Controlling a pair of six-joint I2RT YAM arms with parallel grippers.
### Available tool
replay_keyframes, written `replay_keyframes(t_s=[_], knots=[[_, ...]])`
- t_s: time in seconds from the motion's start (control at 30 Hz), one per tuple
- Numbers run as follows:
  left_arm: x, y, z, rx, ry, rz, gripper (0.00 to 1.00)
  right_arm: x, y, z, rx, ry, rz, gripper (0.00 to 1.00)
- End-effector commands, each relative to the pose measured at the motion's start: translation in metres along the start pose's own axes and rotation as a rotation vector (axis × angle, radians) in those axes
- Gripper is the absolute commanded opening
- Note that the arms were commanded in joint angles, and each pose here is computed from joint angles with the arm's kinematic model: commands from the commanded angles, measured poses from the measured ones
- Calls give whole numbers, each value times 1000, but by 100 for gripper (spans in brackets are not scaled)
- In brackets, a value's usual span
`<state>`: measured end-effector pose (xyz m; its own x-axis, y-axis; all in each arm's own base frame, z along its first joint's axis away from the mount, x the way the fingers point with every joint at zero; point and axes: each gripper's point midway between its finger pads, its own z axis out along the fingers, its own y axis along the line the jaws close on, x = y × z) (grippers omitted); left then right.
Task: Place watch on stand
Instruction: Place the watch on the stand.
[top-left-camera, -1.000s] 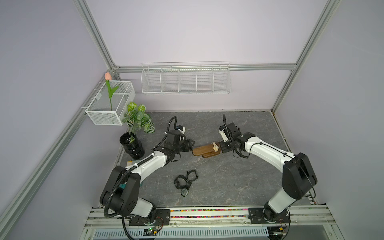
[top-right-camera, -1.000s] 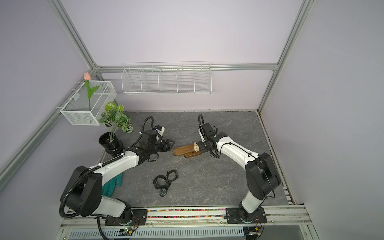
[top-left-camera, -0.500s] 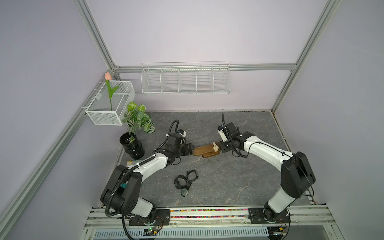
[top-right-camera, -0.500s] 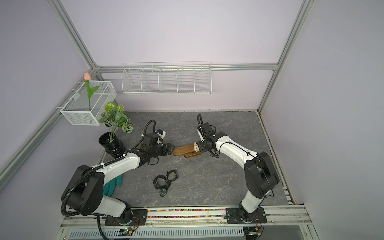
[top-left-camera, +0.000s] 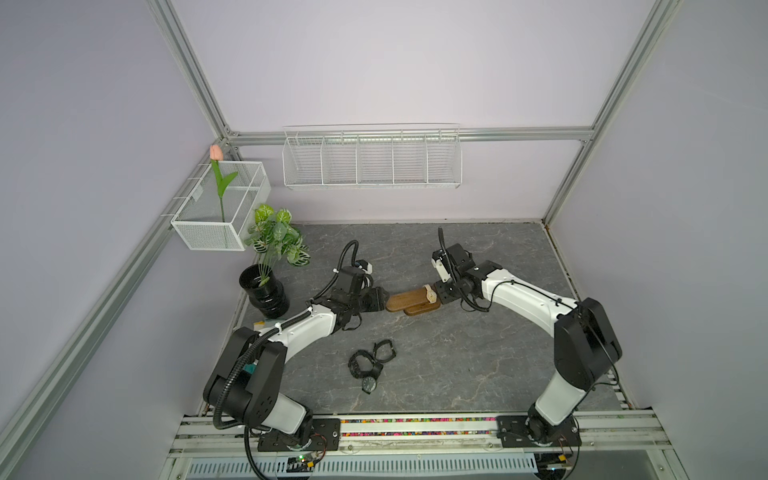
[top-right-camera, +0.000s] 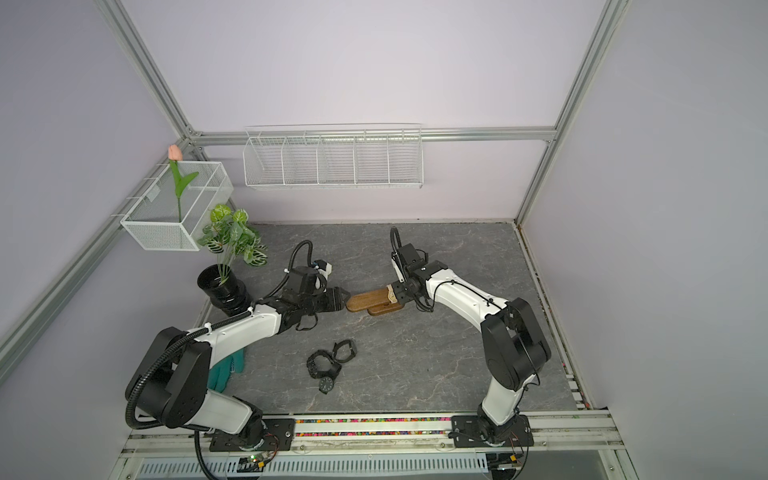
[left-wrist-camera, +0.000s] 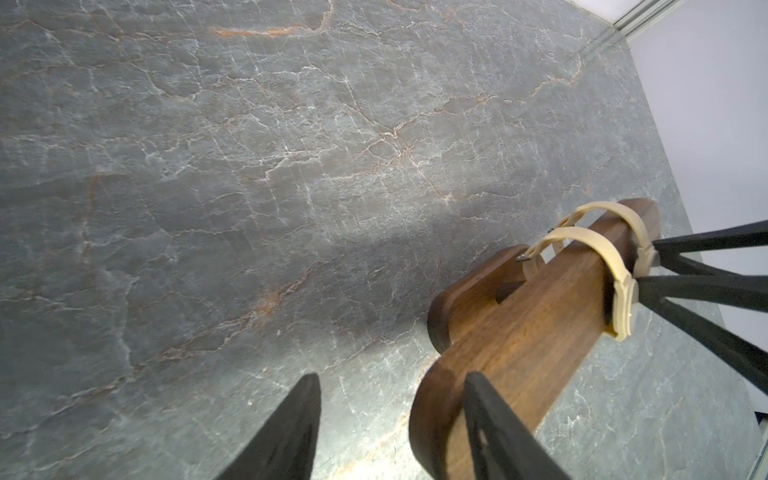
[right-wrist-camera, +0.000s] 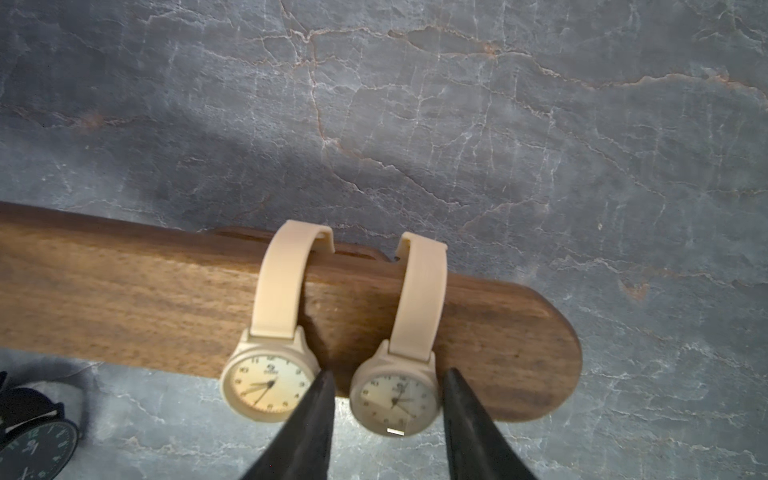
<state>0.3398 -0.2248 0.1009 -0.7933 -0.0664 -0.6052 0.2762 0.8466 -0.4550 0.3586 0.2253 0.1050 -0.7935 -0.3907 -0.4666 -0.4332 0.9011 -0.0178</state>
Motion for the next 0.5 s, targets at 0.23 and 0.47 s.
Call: replay_keyframes(t_s=[0.23, 0.47], knots=[[1, 1, 8, -8, 24, 11, 57, -6, 6, -13, 6, -18, -34, 44], [-4, 3, 0, -36, 7, 14, 56, -7, -8, -34, 68, -60, -19, 45]])
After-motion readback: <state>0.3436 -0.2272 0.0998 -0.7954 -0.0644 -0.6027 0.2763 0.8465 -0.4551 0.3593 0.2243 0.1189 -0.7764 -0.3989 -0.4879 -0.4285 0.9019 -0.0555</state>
